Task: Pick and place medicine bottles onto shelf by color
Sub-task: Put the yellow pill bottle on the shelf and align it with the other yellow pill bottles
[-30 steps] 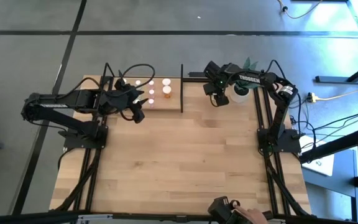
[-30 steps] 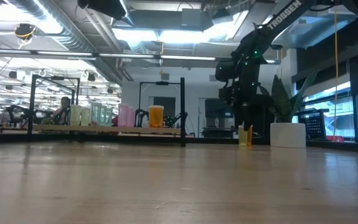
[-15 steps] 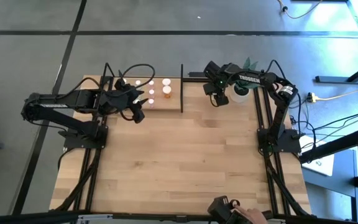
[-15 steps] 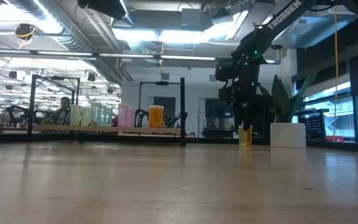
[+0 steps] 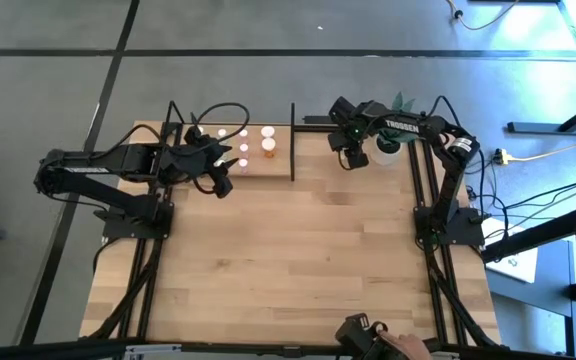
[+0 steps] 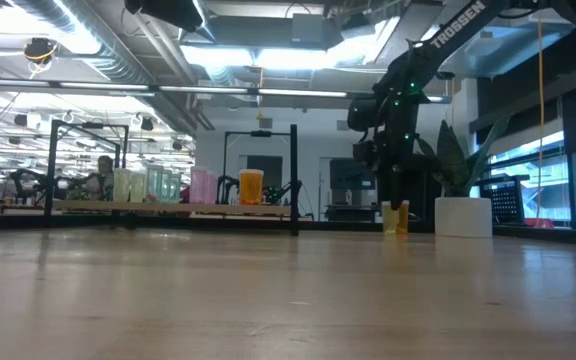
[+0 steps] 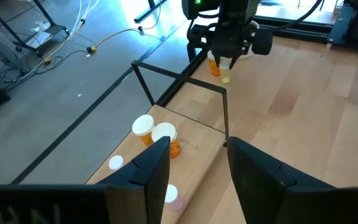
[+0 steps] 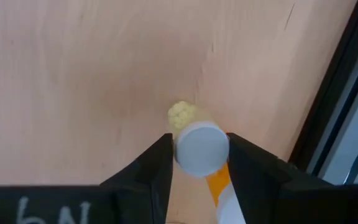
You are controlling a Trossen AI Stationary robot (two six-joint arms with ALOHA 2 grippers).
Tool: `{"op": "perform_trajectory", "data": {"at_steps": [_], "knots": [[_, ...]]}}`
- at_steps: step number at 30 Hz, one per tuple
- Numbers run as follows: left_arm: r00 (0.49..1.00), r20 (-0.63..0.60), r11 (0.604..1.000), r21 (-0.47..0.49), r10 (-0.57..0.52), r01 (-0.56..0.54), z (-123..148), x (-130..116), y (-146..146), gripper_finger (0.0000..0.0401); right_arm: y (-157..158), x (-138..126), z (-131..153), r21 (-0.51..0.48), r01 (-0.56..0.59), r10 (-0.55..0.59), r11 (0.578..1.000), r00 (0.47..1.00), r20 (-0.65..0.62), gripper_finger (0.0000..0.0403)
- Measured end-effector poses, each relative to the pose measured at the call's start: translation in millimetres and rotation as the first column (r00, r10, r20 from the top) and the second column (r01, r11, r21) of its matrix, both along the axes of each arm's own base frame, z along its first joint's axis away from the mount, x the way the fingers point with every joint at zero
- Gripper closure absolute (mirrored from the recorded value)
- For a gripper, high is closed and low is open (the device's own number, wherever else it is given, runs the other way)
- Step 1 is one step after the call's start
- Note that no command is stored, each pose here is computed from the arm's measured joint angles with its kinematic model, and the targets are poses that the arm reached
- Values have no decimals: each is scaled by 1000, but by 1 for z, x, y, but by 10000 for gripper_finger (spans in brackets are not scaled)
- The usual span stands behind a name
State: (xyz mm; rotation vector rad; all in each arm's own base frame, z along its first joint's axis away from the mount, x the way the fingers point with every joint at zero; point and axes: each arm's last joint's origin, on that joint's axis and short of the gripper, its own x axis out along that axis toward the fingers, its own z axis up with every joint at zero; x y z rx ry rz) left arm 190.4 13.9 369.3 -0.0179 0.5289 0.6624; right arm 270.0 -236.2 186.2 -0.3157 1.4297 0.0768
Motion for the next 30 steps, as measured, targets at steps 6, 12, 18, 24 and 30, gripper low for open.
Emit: {"op": "perform_trajectory", "data": {"at_steps": [6,12,18,24,30], "knots": [[1000,0,1000,0,0,0,0,0,0,248,0,0,0,5,-2,2,1000,1000,5,264],[1000,0,1000,0,0,0,0,0,0,248,0,0,0,17,64,-64,998,998,13,265],[1000,0,1000,0,0,0,0,0,0,248,4,0,2,50,201,-201,978,980,-5,265],[1000,-1,1000,1,-1,1,0,0,0,248,17,9,15,85,286,-283,954,958,-42,266],[1000,-10,1000,1,-2,2,-1,0,0,248,44,31,35,53,266,-262,963,963,-64,266]]}}
